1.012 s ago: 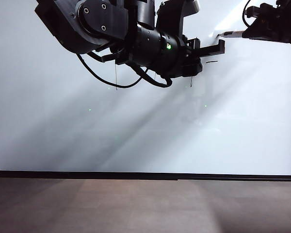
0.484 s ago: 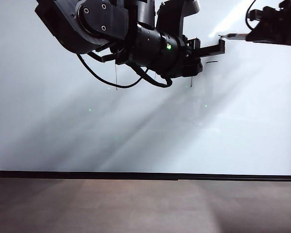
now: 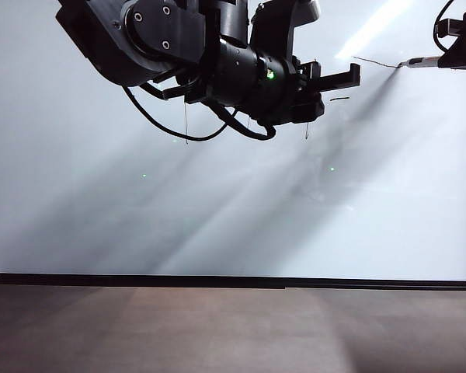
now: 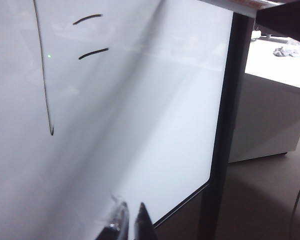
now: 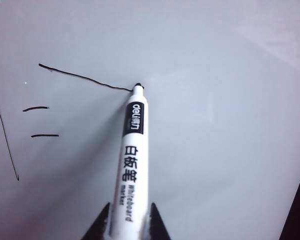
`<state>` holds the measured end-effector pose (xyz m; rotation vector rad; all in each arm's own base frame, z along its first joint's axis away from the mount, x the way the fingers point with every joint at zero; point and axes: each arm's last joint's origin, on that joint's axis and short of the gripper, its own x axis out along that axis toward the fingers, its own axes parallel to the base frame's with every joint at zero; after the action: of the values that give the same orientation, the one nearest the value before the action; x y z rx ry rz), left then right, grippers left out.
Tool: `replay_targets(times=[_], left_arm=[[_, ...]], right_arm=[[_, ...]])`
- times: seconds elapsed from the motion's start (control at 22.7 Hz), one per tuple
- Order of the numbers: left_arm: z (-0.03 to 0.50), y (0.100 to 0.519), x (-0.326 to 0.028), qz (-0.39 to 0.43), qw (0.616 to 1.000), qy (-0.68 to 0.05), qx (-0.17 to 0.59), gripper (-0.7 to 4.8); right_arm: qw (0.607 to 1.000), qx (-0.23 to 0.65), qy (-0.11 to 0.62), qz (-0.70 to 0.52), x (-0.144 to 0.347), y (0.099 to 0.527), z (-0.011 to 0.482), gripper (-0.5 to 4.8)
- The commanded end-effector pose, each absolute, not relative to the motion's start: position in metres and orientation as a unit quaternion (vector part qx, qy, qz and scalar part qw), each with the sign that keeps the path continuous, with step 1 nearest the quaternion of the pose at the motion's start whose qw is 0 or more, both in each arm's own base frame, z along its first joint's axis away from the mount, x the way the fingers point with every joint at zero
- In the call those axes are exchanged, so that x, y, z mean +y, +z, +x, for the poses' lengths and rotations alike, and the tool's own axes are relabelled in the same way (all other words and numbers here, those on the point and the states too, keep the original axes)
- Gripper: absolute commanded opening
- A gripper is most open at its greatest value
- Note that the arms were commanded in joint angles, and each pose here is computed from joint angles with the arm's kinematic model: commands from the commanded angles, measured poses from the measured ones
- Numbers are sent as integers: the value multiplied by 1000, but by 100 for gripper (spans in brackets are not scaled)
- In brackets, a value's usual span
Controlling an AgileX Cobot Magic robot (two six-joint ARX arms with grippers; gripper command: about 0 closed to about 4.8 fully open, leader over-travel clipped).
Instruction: Reach to the right to find the marker pen, pick it up, and write the answer to the math problem on the whiteboard.
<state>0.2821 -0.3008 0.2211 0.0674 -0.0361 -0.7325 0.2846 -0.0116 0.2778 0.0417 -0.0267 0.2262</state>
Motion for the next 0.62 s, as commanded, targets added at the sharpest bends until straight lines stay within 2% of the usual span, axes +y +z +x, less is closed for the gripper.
replay_targets(times=[0.04,0.35,0.62], left_arm=[[281,224,-302,31,932,-359,-25,27],[281,224,-302,31,932,-359,-25,27],[281,224,-302,32,932,-360,-23,27]], right_arm=[[993,-18,115,22,-10,280,284,-9],[994,10,108,27,-10,272,284,-9],[992,51,108,34,-9,249,286,-9]])
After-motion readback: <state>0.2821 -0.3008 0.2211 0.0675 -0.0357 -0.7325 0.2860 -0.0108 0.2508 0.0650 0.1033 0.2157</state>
